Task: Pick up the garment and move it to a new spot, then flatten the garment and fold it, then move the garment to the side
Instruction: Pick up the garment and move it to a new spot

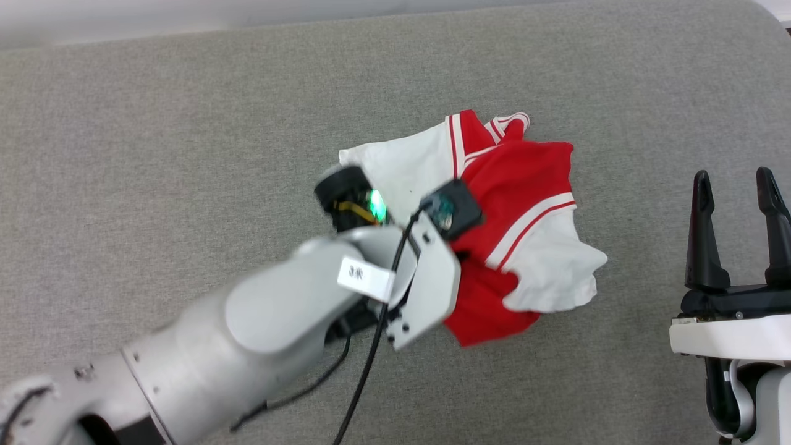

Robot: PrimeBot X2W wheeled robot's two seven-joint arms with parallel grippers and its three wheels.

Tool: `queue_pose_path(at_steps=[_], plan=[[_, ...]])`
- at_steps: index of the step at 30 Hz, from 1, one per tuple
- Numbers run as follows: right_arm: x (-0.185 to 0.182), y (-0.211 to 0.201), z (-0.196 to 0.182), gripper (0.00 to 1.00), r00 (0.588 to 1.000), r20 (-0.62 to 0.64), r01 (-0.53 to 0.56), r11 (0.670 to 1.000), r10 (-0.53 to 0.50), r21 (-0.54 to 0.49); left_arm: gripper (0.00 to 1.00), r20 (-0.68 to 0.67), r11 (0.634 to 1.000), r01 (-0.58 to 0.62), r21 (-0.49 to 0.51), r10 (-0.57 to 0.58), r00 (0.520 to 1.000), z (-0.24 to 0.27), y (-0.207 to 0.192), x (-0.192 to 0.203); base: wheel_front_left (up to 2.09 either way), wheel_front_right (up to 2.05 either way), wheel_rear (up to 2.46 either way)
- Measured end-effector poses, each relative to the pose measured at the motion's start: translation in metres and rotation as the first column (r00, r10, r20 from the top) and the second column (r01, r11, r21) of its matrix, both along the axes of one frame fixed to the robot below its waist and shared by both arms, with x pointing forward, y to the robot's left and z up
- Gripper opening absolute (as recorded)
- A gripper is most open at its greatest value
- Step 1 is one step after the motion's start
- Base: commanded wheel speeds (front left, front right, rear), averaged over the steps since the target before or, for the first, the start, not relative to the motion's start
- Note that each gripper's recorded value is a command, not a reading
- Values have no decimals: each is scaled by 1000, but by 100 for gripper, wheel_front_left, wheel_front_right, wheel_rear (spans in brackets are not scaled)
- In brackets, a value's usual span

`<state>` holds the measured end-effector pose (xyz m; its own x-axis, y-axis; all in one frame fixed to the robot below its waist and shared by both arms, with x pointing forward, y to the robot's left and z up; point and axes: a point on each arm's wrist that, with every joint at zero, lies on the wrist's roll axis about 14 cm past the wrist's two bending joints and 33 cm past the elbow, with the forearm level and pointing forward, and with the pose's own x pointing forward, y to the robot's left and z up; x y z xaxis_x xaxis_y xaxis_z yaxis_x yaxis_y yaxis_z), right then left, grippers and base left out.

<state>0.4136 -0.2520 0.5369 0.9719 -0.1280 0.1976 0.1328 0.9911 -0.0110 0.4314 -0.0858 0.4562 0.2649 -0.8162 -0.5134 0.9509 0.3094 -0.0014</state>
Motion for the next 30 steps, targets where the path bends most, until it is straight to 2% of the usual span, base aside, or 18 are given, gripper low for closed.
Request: queue_pose_path(at_steps=[4, 7, 12, 13, 14, 18, 22, 26, 30], plan=[[4, 3, -4, 100, 1000, -8, -9, 1000, 9, 3, 0, -127, 997, 0, 79, 10, 992, -46, 10, -32, 0, 0, 0], [6, 5, -6, 100, 1000, -13, -15, 1000, 15, 4, 0, -173, 989, 25, 146, 0, 985, -69, 17, -55, 0, 0, 0], [8, 8, -6, 100, 1000, -12, -24, 1000, 24, 4, 0, -184, 989, 25, 148, 3, 983, -70, 17, -65, 0, 0, 0], [8, 9, -6, 100, 1000, -11, -27, 1000, 27, 2, 43, -176, 989, 22, 143, 3, 984, -69, 17, -65, 0, 0, 0], [8, 10, -5, 100, 1000, -9, -30, 1000, 30, 4, 100, -160, 991, 19, 129, 2, 987, -65, 16, -65, 0, 0, 0], [1, 15, -1, 100, 999, -3, -41, 999, 41, 4, 100, -85, 999, -17, 38, 20, 996, -45, 15, -58, 0, 0, 0], [-9, 20, 1, 100, 998, -1, -56, 998, 56, 8, 100, -13, 990, -111, -85, 110, 994, -11, 22, -40, 0, 0, 0], [-16, 26, 6, 100, 997, 10, -73, 997, 73, 10, 100, 9, 952, -249, -177, 254, 967, 10, 49, -31, 0, 0, 0], [-19, 35, 9, 100, 995, 18, -98, 995, 98, 14, 100, 61, 874, -401, -273, 432, 900, 33, 94, -16, 0, 0, 0]])
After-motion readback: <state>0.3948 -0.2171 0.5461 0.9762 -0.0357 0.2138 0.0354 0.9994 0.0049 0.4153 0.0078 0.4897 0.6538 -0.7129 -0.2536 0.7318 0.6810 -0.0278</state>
